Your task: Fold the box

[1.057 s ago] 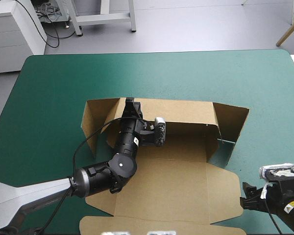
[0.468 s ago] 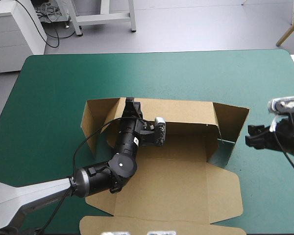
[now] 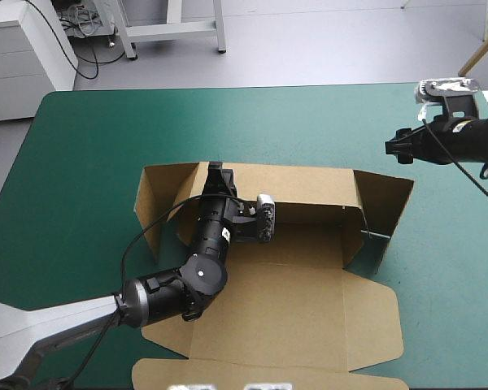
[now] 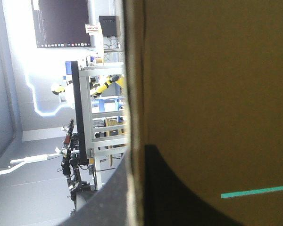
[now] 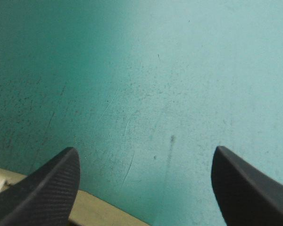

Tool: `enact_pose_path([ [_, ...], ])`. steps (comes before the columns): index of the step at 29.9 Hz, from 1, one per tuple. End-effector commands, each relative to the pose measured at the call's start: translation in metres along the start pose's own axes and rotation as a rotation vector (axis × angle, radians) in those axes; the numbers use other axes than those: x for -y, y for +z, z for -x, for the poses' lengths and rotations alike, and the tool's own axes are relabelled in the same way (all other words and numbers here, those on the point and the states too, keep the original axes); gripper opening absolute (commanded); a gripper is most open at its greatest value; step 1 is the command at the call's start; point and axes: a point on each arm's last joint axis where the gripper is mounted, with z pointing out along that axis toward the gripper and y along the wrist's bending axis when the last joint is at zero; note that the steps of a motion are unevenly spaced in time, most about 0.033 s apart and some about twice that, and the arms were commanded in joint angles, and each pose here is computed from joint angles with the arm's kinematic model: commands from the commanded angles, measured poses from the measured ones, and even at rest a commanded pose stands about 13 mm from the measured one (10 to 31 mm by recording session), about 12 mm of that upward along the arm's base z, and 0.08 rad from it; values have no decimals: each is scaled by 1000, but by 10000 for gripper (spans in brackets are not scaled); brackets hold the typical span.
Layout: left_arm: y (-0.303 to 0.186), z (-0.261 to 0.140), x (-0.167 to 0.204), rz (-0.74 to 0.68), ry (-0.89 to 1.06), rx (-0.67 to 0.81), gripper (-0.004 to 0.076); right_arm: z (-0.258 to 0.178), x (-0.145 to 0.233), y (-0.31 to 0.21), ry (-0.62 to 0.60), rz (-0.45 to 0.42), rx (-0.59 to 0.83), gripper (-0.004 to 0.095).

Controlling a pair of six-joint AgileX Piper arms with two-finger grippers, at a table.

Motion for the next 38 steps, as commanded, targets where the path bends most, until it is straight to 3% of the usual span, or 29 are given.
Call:
enact_pose_path([
  [1, -9, -1, -20, 72, -55, 17, -10, 15, 4, 10, 15, 16, 58, 698],
  [8, -9, -1, -20, 72, -57, 17, -10, 6, 6, 40, 5, 67, -73, 689],
  [22, -9, -1, -21, 73, -70, 15, -10, -13, 0, 36, -37, 145, -281, 647],
  [31, -9, -1, -20, 71, -87, 18, -10, -40, -11, 26, -46, 194, -309, 647],
  [38, -9, -1, -21, 73, -112, 20, -10, -77, -26, 9, -92, 239, -190, 647],
])
